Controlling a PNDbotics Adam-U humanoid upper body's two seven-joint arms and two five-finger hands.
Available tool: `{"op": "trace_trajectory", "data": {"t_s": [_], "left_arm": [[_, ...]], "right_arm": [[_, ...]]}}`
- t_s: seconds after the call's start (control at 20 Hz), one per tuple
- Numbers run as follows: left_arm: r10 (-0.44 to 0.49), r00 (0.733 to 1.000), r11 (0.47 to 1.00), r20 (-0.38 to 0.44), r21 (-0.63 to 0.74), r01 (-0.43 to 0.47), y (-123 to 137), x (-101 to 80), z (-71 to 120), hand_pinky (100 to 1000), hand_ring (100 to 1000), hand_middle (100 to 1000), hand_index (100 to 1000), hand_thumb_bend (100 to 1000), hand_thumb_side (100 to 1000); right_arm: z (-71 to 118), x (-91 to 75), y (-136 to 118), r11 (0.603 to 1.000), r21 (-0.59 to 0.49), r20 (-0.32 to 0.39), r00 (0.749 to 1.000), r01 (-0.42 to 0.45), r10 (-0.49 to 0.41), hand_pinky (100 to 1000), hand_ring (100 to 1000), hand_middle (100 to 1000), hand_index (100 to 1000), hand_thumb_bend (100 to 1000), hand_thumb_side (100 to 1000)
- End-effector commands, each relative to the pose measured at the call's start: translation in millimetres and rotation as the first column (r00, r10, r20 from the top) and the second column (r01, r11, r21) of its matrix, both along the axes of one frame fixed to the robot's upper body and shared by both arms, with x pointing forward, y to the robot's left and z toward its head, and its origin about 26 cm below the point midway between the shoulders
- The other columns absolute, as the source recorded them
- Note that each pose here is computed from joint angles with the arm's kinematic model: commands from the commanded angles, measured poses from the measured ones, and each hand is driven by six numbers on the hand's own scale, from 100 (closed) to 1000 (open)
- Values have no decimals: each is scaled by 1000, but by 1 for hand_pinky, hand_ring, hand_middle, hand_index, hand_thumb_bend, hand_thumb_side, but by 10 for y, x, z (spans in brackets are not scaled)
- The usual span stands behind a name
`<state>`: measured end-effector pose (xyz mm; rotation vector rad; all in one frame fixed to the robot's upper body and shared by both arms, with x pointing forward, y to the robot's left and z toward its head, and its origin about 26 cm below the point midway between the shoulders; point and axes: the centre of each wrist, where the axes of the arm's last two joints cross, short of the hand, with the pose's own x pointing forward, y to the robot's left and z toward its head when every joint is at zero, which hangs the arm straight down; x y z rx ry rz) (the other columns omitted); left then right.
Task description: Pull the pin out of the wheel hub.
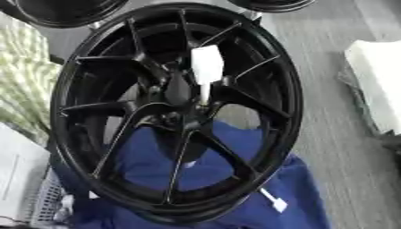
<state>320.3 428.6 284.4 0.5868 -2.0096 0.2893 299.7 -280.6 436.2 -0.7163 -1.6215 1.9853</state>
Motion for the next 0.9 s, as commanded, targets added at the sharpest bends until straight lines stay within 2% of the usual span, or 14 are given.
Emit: {"op": "trace_trajectory", "data": {"t_s": [0.05, 0.25, 0.65, 0.9], "left_arm": [[5, 1000, 999, 21, 44, -5, 39, -51, 166, 795, 774, 719, 835, 630, 597], [-10, 1000, 998, 14, 55, 9, 29, -49, 169, 796, 775, 718, 836, 624, 599], [-18, 1000, 998, 1, 55, 18, 23, -38, 154, 774, 775, 717, 836, 620, 602], [-23, 1000, 998, -3, 55, 24, 16, -30, 157, 771, 775, 717, 827, 615, 603]], "right_arm": [[37, 29, 82, 999, -49, 13, 1000, -8, 8, 897, 866, 819, 823, 488, 359], [49, 94, 245, 998, -47, 5, 999, -41, 41, 887, 858, 813, 822, 532, 341], [6, 187, 581, 998, -45, -29, 999, -47, 46, 880, 856, 811, 822, 561, 332], [-55, 354, 857, 997, -45, -87, 995, -60, 56, 876, 856, 811, 828, 581, 318]]}}
